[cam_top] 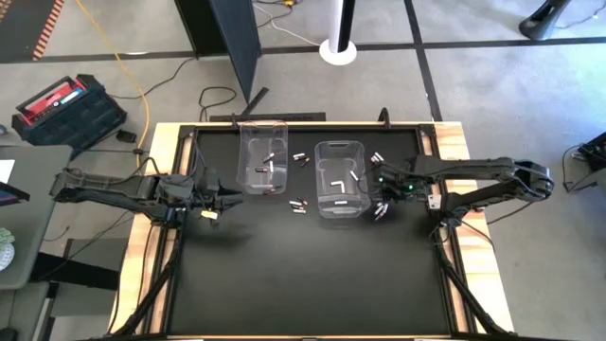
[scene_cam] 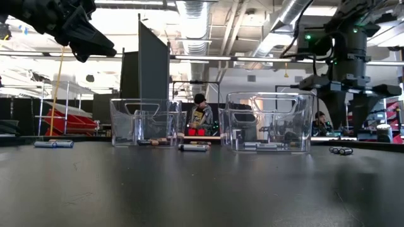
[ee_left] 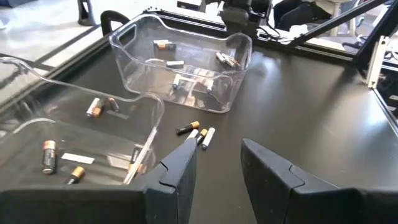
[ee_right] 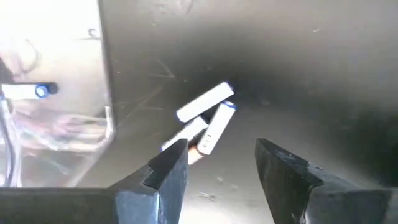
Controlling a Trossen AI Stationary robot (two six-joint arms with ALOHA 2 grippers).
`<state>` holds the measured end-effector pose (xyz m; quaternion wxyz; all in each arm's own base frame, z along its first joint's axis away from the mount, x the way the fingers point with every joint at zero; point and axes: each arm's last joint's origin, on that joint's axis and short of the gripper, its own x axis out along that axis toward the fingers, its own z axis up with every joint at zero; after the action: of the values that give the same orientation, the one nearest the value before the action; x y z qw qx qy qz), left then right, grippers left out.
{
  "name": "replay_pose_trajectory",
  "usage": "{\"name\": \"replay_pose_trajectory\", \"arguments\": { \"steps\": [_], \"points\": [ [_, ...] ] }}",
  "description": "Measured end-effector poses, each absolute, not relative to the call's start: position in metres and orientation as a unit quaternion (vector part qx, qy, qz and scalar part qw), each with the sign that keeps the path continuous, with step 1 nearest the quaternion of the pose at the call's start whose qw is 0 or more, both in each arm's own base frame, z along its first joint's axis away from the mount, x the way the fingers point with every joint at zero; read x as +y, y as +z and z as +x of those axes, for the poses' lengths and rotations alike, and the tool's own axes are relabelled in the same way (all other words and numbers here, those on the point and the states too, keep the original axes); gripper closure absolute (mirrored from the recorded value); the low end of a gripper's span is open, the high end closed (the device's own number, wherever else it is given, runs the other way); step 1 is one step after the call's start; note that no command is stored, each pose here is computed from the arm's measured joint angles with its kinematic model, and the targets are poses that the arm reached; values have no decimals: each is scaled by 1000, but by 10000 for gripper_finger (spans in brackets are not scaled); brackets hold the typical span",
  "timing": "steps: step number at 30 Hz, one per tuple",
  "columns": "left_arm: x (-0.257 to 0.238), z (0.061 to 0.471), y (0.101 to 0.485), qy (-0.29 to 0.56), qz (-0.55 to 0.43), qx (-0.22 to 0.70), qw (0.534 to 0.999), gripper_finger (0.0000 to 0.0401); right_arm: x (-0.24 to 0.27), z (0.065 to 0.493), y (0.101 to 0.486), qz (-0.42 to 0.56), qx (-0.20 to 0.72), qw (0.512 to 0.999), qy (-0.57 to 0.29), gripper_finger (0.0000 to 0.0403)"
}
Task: Sort batteries
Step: Put the white battery into the right transparent bin
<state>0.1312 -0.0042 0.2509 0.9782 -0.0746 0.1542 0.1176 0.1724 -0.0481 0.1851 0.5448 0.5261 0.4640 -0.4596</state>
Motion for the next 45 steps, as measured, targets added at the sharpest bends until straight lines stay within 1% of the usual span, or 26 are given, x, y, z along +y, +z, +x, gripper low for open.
{"name": "replay_pose_trajectory", "arguments": {
  "steps": [6,24,35,41,45],
  "points": [
    [-3,131,251,127,-56,154,978,283,-38,169,170,540,459,522,-475,200],
    [-3,131,251,140,-49,152,977,283,-36,167,154,548,438,531,-476,201],
    [-3,131,252,140,-50,151,977,283,-35,165,153,540,447,529,-479,220],
    [-3,131,252,141,-52,149,977,283,-35,165,153,535,451,532,-477,223],
    [-3,131,252,141,-54,149,977,283,-35,168,155,537,437,552,-465,223]
  ]
}}
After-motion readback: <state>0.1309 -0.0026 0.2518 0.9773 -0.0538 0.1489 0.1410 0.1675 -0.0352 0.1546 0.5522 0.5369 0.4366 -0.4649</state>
